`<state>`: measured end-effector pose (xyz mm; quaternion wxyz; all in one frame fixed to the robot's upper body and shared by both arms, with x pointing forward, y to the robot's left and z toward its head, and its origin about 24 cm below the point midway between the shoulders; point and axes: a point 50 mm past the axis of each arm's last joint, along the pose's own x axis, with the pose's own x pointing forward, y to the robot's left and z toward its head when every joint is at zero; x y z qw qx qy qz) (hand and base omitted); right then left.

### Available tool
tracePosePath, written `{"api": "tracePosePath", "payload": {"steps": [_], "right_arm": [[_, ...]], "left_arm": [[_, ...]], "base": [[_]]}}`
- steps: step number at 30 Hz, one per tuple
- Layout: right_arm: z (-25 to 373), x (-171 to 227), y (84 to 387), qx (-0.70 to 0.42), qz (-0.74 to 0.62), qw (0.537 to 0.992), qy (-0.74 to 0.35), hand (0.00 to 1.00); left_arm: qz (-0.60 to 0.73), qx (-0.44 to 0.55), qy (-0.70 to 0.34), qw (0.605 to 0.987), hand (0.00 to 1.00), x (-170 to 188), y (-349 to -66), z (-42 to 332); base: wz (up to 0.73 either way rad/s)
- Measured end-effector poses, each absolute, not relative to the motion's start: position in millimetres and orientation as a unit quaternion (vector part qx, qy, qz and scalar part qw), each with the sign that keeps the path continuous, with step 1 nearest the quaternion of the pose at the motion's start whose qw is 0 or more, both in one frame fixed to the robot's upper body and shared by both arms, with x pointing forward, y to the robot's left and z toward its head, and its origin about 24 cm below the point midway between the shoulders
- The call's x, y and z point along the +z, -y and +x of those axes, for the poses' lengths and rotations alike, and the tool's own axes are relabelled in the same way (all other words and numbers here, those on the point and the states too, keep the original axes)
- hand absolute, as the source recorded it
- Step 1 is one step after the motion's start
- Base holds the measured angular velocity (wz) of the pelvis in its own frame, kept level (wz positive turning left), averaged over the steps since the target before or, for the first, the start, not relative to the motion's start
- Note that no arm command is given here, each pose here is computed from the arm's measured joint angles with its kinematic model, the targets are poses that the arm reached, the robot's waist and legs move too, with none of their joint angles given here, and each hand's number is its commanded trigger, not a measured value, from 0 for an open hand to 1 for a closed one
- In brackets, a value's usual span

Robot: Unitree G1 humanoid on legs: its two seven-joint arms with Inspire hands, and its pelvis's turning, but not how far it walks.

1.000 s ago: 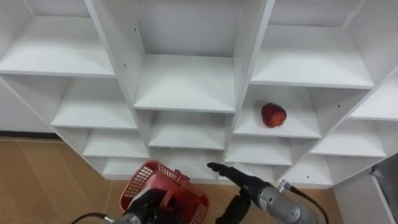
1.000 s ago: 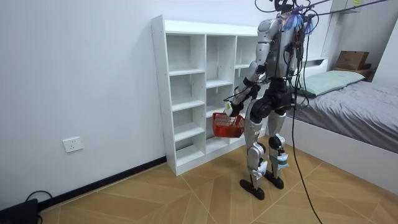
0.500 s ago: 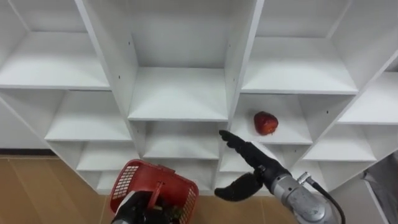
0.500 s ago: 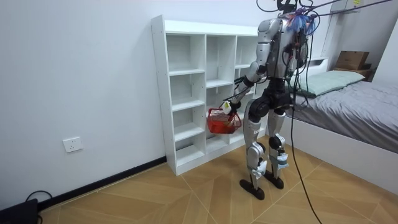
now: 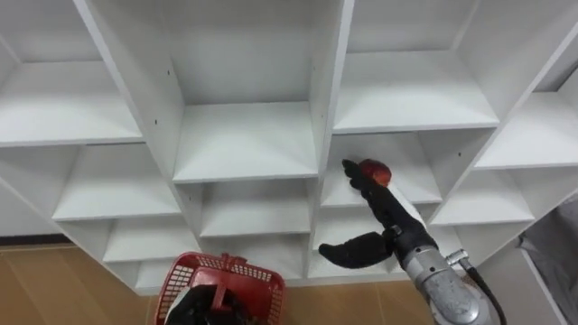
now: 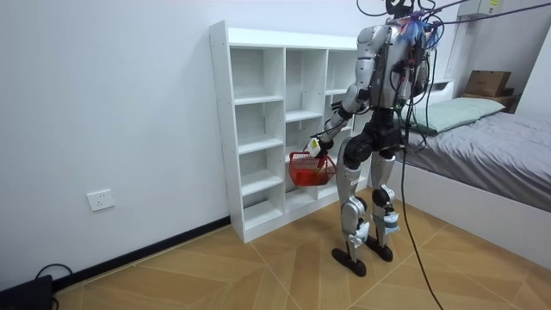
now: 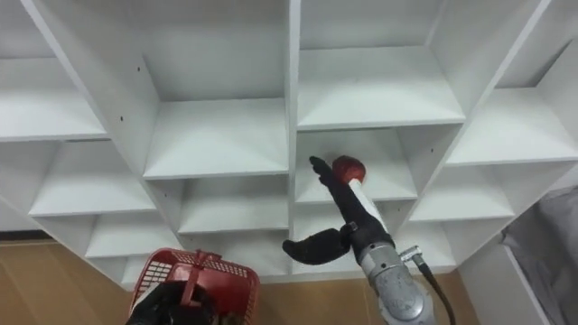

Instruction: Collect fruits from the closet

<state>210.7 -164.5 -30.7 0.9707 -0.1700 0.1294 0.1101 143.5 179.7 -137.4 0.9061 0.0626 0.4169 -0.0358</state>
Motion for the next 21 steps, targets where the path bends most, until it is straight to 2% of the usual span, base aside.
{"api": "tracePosePath", "payload": {"steps": [11,21], "right_arm": [[209,-38,184,0.036,-0.173,0.973,-0.147,0.00],[209,-37,186,0.014,-0.176,0.974,-0.143,0.00]], "left_arm": [[0.065,-0.030,-0.412,0.909,1.00,-136,-180,146],[0.058,-0.018,-0.416,0.907,1.00,-137,-185,142]], "base": [[0.00],[0.00]]}}
